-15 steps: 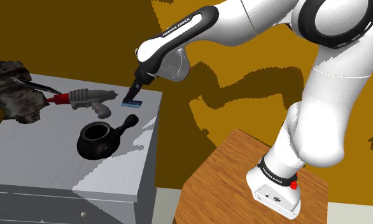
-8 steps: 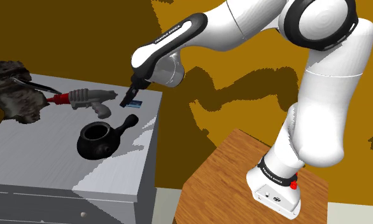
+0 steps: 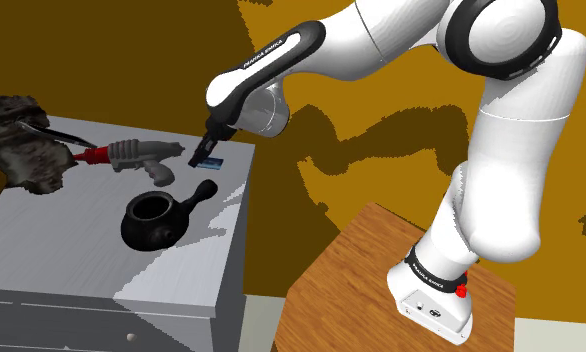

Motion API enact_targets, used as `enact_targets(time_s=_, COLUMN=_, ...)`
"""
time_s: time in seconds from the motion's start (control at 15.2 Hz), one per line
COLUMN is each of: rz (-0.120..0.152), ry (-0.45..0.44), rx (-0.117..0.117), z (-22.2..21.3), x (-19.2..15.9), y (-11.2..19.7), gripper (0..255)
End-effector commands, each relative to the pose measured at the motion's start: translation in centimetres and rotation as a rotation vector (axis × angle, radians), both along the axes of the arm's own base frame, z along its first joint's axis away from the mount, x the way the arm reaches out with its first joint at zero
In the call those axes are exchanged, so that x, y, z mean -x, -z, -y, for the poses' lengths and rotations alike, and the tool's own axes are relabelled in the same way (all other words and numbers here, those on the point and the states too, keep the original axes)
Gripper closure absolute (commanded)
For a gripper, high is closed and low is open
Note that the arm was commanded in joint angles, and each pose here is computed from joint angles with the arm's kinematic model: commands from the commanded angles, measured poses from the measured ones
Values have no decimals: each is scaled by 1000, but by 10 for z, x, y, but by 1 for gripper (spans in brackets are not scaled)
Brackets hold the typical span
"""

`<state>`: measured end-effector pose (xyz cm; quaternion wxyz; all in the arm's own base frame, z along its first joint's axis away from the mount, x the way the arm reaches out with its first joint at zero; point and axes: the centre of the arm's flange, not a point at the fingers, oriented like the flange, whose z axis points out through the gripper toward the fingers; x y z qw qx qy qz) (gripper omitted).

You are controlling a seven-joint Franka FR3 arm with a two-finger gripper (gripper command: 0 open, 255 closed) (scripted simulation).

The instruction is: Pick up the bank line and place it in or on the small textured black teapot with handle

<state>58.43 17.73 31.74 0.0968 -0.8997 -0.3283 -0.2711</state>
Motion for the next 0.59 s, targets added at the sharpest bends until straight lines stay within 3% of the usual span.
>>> enact_targets(time_s=0.0, rz=0, ry=0, rx=0, z=0, x=0, y=0, gripper=255)
enact_targets(time_s=0.53, rz=0, ry=0, rx=0, z=0, x=0, y=-10, gripper=255)
